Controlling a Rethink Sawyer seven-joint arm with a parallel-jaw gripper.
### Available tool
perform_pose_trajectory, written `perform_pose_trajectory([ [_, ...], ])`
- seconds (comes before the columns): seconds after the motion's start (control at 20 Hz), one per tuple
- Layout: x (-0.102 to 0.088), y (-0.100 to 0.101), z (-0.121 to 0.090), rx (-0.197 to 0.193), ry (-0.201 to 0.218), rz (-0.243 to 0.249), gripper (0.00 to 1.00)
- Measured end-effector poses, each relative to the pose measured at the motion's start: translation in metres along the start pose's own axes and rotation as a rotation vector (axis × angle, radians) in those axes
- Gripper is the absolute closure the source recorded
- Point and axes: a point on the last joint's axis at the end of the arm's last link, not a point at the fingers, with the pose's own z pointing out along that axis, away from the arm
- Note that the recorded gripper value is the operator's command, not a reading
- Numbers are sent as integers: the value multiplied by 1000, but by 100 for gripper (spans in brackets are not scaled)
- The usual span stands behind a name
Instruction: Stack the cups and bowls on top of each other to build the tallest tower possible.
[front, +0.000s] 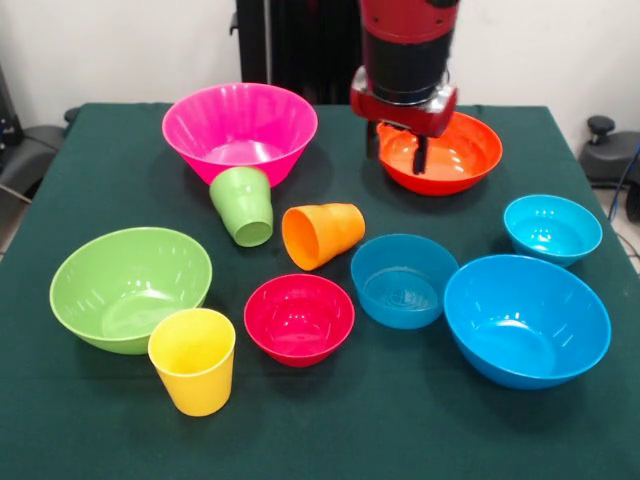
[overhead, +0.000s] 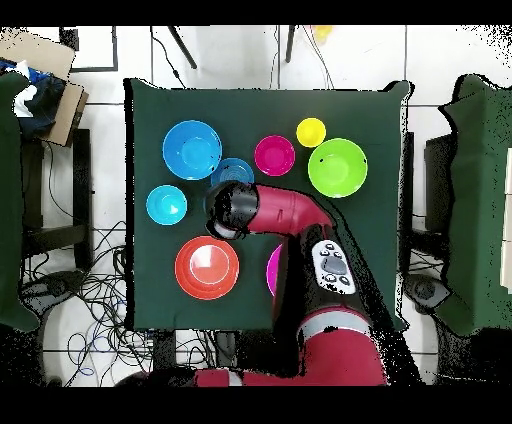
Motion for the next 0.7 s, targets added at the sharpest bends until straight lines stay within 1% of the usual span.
perform_pose_trajectory([
  [0.2,-12,-22,2,11,-6,22,0],
  [0.4,-25,-44,8,28,-10,37,0],
  [0.45,-29,-54,11,36,-10,40,0],
  [0.6,-34,-66,18,50,-10,42,0],
  [0.7,-35,-69,20,59,-12,37,0],
])
